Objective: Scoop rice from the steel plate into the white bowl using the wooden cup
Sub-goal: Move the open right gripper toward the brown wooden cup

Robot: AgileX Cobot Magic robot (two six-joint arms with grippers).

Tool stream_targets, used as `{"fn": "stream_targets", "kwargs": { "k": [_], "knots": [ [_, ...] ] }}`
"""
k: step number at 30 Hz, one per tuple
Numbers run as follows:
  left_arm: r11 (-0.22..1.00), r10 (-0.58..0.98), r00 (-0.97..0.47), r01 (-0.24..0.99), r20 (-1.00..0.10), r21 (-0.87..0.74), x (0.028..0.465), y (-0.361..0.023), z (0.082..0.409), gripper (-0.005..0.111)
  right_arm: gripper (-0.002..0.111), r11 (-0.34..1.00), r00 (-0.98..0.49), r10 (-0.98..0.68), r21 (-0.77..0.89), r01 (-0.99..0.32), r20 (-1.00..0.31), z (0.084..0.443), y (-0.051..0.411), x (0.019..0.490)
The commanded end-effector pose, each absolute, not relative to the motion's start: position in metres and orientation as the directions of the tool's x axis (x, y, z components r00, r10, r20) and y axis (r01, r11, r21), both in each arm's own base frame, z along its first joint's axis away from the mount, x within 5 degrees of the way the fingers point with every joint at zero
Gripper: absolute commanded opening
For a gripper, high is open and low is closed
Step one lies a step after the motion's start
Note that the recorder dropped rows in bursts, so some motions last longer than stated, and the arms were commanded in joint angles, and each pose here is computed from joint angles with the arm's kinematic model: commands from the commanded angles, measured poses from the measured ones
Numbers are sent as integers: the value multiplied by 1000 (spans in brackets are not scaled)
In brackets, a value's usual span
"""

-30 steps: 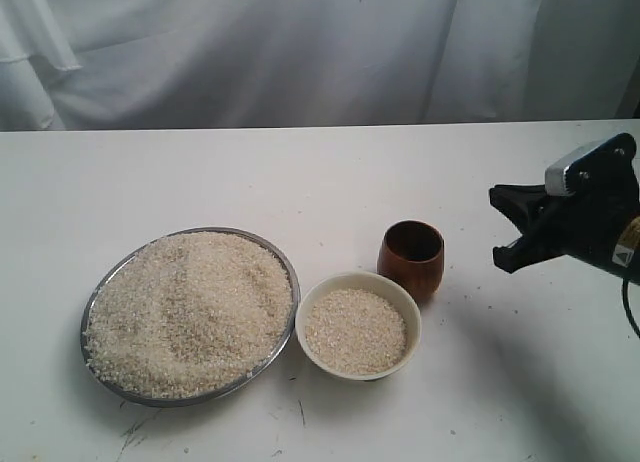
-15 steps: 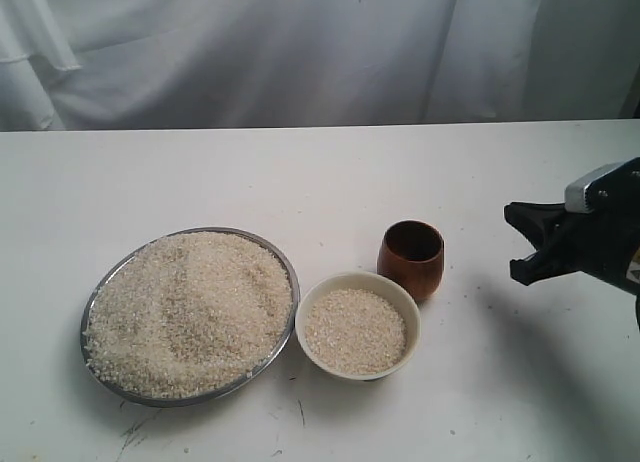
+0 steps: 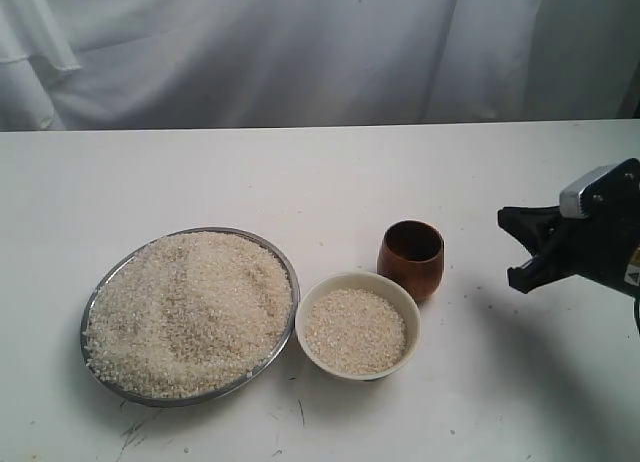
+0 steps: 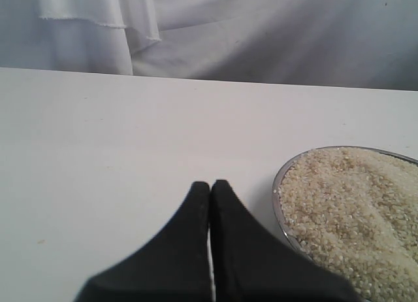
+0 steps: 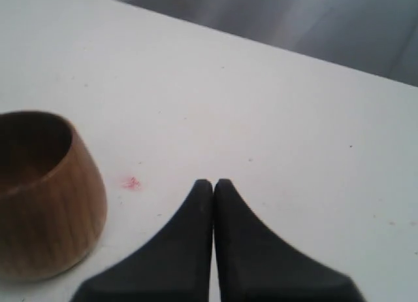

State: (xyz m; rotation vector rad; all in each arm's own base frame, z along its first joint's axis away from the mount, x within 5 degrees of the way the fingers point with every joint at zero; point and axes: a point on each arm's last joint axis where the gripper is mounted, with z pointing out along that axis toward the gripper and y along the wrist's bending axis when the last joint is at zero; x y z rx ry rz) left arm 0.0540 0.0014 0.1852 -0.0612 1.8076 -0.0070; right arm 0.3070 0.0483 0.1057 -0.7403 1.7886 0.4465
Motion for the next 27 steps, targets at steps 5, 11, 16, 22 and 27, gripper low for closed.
{"fn": "stream_targets", "kwargs": {
  "k": [5, 11, 16, 22, 27],
  "knots": [
    [998, -47, -228, -40, -973, -39, 54, 1, 184, 0, 0, 579, -223, -350, -23, -815, -910, 90, 56, 314],
    [998, -47, -228, -40, -973, -39, 54, 1, 184, 0, 0, 485, -203, -368, -1, -875, -907, 81, 61, 320],
    [998, -47, -228, -40, -973, -39, 54, 1, 184, 0, 0, 401, -168, -404, -9, -916, -899, 77, 63, 318],
    [998, -47, -228, -40, -973, -39, 54, 1, 184, 0, 0, 400, -159, -374, -4, -916, -914, 85, 52, 329],
    [998, -47, -228, -40, -973, -39, 54, 1, 184, 0, 0, 407, -198, -359, 38, -913, -912, 85, 42, 328]
  ]
}}
